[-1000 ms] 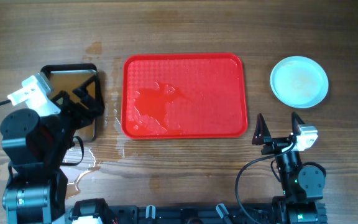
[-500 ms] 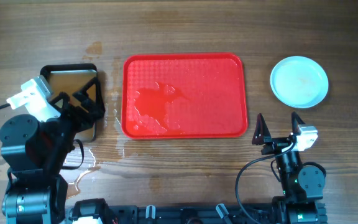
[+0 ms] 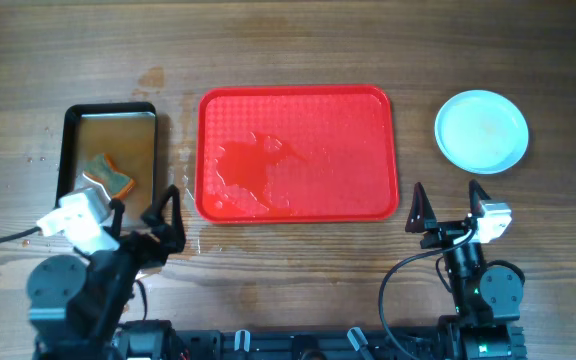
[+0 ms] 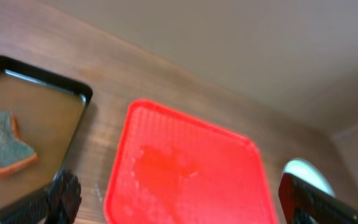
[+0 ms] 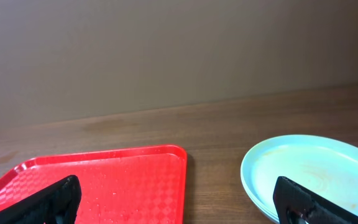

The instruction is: Clean dirty plates on tray and stack at the side

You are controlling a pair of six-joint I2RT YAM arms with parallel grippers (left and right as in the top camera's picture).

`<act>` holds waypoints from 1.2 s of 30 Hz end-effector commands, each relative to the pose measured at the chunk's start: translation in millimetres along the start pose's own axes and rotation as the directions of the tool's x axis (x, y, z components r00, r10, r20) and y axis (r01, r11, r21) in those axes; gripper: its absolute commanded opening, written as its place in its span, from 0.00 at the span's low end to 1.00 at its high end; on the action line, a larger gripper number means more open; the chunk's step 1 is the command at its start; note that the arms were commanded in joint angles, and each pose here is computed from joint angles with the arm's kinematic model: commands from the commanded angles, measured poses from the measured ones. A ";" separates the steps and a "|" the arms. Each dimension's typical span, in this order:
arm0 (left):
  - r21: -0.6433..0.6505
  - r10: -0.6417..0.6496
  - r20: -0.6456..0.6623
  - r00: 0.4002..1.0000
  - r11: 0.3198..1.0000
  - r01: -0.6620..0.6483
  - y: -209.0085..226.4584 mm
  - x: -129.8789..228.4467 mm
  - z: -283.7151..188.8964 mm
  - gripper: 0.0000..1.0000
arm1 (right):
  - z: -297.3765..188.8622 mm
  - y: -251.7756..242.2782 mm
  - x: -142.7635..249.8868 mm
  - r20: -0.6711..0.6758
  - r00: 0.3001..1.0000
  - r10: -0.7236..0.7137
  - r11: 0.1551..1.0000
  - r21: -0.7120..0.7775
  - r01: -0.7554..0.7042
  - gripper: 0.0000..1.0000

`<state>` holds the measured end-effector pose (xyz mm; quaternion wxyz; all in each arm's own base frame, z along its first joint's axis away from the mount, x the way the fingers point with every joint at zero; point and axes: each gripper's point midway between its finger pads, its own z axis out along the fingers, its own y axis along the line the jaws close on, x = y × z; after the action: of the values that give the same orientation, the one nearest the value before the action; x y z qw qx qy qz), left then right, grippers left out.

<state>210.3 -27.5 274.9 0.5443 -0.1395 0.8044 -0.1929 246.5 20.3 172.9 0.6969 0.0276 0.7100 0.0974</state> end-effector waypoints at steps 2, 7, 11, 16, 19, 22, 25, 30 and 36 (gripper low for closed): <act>0.042 0.116 0.120 0.986 0.992 -0.122 16.8 23.9 30.9 1.00 | -0.7 -3.5 -3.2 0.015 1.000 -0.018 1.000 0.018 0.018 1.00; 0.079 0.125 0.262 0.957 0.985 -0.151 31.6 43.9 48.5 1.00 | -0.7 -3.6 -3.2 0.015 1.000 -0.018 1.000 0.019 0.018 1.00; 0.081 0.125 0.316 0.940 0.984 -0.158 41.6 55.8 54.4 1.00 | -0.7 -3.5 -3.2 0.015 1.000 -0.018 1.000 0.018 0.018 1.00; 0.034 0.180 0.312 0.933 0.979 -0.200 50.0 60.8 58.8 1.00 | -0.7 -3.6 -3.2 0.015 1.000 -0.018 1.000 0.019 0.018 1.00; 0.022 0.230 0.331 0.915 0.968 -0.251 48.0 57.0 57.5 1.00 | -0.7 -3.5 -3.2 0.015 1.000 -0.018 1.000 0.018 0.018 1.00; 0.025 0.228 0.369 0.901 0.967 -0.255 48.1 53.9 58.7 1.00 | -0.7 -3.6 -3.2 0.015 1.000 -0.018 1.000 0.019 0.018 1.00; 0.026 0.225 0.368 0.902 0.967 -0.252 50.9 58.4 62.1 1.00 | -0.7 -3.6 -3.2 0.015 1.000 -0.018 1.000 0.019 0.018 1.00; -0.004 0.224 0.272 0.936 0.973 -0.232 64.3 79.6 70.3 1.00 | -0.7 -3.5 -3.2 0.015 1.000 -0.018 1.000 0.018 0.018 1.00; -0.007 0.225 0.278 0.934 0.973 -0.232 64.4 78.0 69.8 1.00 | -0.7 -3.5 -3.2 0.015 1.000 -0.018 1.000 0.018 0.018 1.00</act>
<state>245.7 -17.9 159.5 0.6702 -0.0654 0.7279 -0.1296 246.5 20.3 172.9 0.6969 0.0275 0.7100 0.0973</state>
